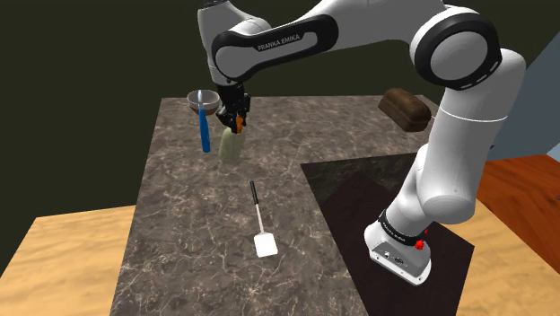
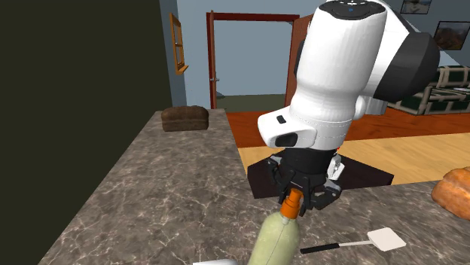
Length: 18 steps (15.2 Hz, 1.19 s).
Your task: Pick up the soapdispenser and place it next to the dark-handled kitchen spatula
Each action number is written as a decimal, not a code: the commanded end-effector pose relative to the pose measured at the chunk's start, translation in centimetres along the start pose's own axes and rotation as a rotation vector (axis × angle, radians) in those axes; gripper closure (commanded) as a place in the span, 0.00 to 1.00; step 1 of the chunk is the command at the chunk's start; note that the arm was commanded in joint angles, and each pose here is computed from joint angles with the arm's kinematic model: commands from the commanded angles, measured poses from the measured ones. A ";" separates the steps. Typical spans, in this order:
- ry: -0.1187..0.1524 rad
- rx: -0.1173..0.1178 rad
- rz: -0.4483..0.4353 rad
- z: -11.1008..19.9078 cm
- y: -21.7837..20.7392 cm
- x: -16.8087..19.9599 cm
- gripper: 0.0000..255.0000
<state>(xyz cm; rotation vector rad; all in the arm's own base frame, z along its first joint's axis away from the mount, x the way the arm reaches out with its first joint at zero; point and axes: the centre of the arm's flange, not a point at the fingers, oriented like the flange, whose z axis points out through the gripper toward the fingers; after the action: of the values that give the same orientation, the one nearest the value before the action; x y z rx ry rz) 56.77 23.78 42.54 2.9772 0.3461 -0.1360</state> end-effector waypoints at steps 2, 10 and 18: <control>0.001 0.000 0.000 0.0 0.0 0.0 1.00; 0.001 0.000 0.000 -1.3 0.0 0.0 0.00; 0.001 0.000 0.000 -5.0 0.0 0.0 0.00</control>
<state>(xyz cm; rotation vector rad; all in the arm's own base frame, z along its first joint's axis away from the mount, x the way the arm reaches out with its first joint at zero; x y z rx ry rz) 57.13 24.52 47.45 2.9775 0.3461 -0.1346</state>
